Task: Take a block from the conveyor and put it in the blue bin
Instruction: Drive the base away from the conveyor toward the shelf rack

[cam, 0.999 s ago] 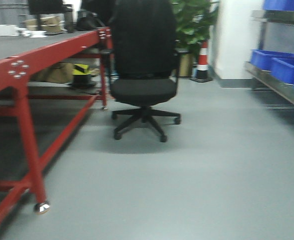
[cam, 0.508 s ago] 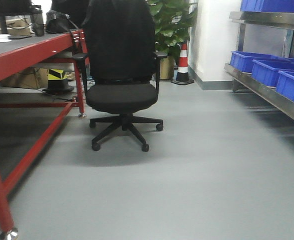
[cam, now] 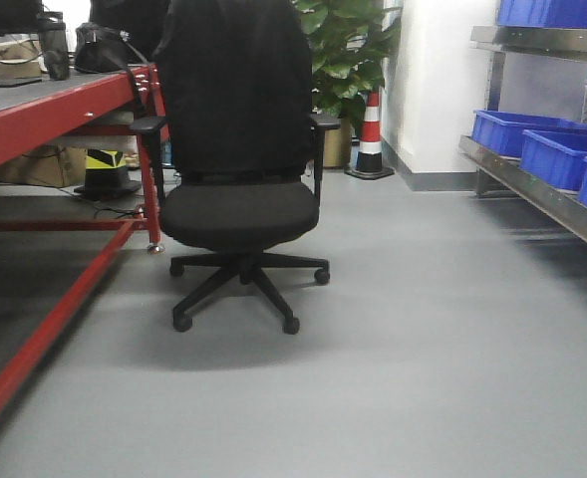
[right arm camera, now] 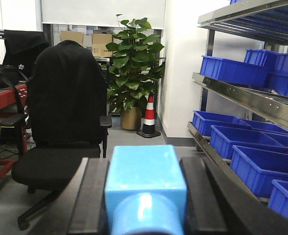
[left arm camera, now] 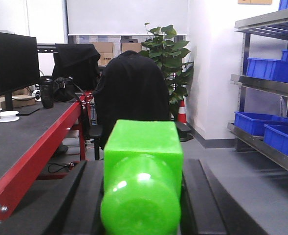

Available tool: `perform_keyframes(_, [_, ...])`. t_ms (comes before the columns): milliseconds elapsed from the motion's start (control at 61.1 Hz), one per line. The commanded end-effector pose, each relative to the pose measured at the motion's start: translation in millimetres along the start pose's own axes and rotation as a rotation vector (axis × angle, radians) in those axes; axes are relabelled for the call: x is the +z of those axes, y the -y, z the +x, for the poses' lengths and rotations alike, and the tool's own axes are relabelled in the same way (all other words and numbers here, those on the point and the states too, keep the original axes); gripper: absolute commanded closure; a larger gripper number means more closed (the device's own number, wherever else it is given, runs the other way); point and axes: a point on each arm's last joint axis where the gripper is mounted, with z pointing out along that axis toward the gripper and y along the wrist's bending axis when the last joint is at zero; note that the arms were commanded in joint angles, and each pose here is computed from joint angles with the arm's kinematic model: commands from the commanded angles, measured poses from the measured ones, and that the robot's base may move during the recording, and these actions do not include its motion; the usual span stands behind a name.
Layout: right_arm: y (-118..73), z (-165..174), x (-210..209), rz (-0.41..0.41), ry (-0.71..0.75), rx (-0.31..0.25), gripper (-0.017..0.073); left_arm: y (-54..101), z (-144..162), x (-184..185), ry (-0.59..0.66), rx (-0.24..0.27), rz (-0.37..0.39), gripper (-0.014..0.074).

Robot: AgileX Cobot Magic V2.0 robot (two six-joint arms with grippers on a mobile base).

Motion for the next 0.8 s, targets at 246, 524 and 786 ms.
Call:
perform_keyframes(246, [0.2, -2.0, -0.4, 0.003, 0.025, -0.007, 0.0721, -0.2, -3.4, -1.0, 0.039, 0.002, -0.001, 0.0704])
perform_keyframes(524, [0.2, -2.0, -0.4, 0.003, 0.025, -0.007, 0.0721, -0.2, -3.4, -1.0, 0.039, 0.002, -0.001, 0.0704])
perform_keyframes(786, [0.2, -2.0, -0.4, 0.003, 0.025, -0.007, 0.0721, -0.2, -3.4, -1.0, 0.039, 0.002, -0.001, 0.0704])
